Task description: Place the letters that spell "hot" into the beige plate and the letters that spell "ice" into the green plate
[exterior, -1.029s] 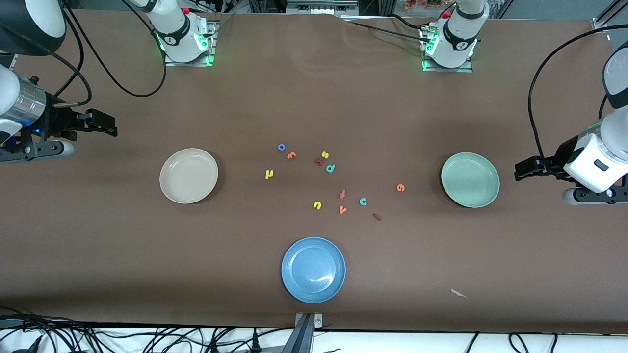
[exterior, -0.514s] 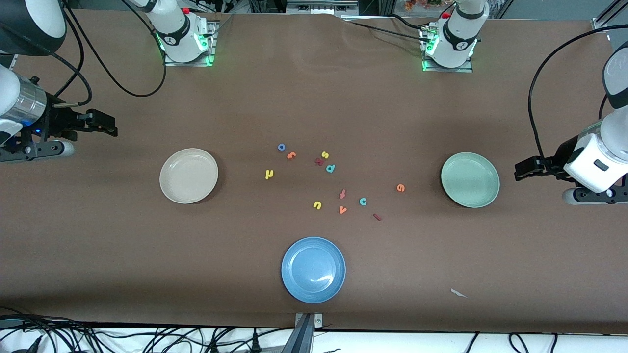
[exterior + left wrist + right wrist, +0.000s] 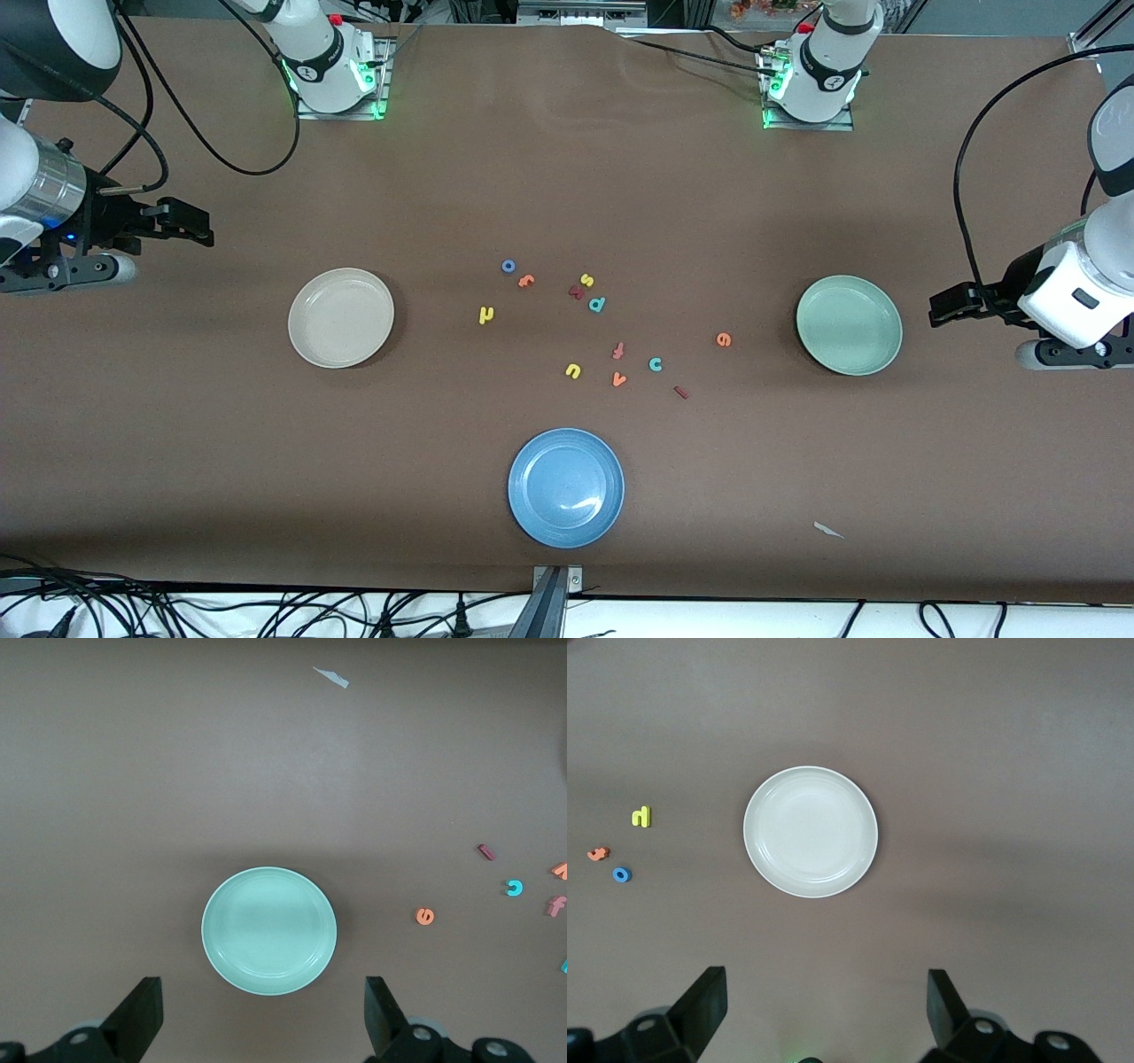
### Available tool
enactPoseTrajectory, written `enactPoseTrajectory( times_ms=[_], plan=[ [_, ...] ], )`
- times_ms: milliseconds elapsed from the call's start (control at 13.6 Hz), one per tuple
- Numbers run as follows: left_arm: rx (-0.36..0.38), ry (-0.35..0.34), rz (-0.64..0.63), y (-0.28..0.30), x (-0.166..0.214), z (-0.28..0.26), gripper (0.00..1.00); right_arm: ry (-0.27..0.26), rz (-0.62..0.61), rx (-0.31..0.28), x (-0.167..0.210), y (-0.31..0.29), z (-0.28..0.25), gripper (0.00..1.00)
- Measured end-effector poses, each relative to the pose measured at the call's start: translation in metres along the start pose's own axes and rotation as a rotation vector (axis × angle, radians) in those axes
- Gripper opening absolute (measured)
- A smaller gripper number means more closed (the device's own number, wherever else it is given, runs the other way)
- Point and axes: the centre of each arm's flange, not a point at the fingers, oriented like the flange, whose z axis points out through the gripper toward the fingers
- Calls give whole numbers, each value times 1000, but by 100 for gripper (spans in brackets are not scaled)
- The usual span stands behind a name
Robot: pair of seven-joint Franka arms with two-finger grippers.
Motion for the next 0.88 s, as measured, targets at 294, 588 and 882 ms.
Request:
enactPoseTrajectory(
  times_ms=[294, 588, 882],
  plan=[
    [0, 0, 0, 0, 0, 0, 100, 11, -1, 23, 1, -3, -1, 100],
    [0, 0, 1, 1, 0, 0, 100, 27, 1, 37, 6, -4, 2, 100],
    [0, -12, 9, 10, -2, 6, 100, 28, -10, 34, 14, -12, 11, 100]
  ],
)
